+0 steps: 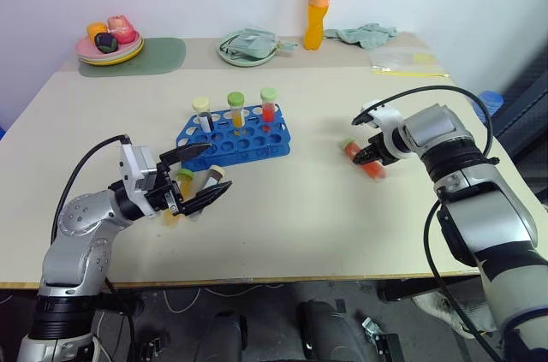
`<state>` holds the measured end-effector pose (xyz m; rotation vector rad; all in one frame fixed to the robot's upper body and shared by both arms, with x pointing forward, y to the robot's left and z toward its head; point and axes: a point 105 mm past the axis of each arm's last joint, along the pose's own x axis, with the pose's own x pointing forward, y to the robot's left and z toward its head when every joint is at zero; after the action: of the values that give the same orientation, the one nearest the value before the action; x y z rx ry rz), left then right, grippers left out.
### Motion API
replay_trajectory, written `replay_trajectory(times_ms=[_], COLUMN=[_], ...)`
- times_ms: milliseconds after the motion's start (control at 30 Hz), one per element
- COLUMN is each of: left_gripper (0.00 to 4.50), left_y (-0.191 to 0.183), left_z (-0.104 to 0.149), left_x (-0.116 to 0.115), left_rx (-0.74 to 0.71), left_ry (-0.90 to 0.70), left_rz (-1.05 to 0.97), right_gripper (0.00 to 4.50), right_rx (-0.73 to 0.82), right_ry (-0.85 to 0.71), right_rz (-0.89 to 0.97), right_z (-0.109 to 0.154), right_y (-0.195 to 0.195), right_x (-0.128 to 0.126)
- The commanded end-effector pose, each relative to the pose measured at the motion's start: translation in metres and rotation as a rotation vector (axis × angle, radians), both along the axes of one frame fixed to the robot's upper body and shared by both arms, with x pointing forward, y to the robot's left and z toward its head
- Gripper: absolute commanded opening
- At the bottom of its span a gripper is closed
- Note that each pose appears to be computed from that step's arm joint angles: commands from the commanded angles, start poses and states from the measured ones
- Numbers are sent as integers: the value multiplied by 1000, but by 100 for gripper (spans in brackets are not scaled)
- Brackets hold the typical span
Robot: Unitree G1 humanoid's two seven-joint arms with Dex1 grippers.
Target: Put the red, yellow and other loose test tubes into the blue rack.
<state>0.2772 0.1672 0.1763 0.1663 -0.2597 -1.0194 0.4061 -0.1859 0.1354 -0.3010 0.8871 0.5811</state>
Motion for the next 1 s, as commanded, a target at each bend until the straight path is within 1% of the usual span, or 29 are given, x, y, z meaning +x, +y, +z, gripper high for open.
replay_trajectory(times_ms=[33, 100, 133, 167, 233, 300, 367, 400, 433, 500, 600, 633, 667, 700, 800, 867, 900, 1000], left_gripper=[450, 450, 450, 450, 450, 450, 450, 450, 450, 450, 450, 450, 450, 450, 450, 450, 450, 450], left_y=[5, 6, 7, 8, 9, 10, 11, 11, 12, 13, 20, 22, 25, 27, 30, 31, 30, 31], left_z=[12, 13, 13, 14, 14, 15, 15, 15, 15, 15, 15, 14, 13, 13, 13, 11, 11, 13], left_x=[-3, -2, -2, -1, 1, 4, 7, 8, 9, 9, 12, 13, 14, 14, 14, 14, 14, 13], left_rx=[4, 5, 6, 7, 6, 8, 11, 12, 17, 21, 10, 6, 10, 8, 8, 16, 19, 20], left_ry=[-52, -53, -53, -54, -54, -55, -55, -55, -56, -57, -42, -37, -38, -35, -33, -34, -35, -37], left_rz=[13, 18, 20, 22, 24, 24, 21, 21, 20, 21, 43, 50, 61, 69, 78, 78, 78, 81], right_gripper=[81, 81, 81, 81, 81, 81, 81, 81, 81, 81, 81, 81, 81, 81, 81, 81, 81, 81], right_rx=[206, 315, 363, 436, 513, 644, 626, 651, 645, 657, 895, 951, 920, 840, 712, 718, 694, 667], right_ry=[-150, -248, -309, -385, -481, -587, -808, -894, -941, -976, -924, -904, -914, -967, -1074, -1078, -1110, -1190], right_rz=[276, 426, 467, 466, 441, 401, 344, 294, 258, 228, 120, 95, 88, 85, 136, 173, 169, 103], right_z=[48, 69, 79, 90, 99, 108, 115, 119, 118, 116, 112, 110, 102, 95, 85, 78, 75, 73], right_y=[42, 63, 70, 78, 85, 94, 100, 102, 106, 111, 122, 124, 128, 134, 153, 167, 172, 174], right_x=[-16, -36, -43, -46, -51, -53, -47, -45, -43, -41, -34, -33, -29, -24, -18, -17, -16, -7])
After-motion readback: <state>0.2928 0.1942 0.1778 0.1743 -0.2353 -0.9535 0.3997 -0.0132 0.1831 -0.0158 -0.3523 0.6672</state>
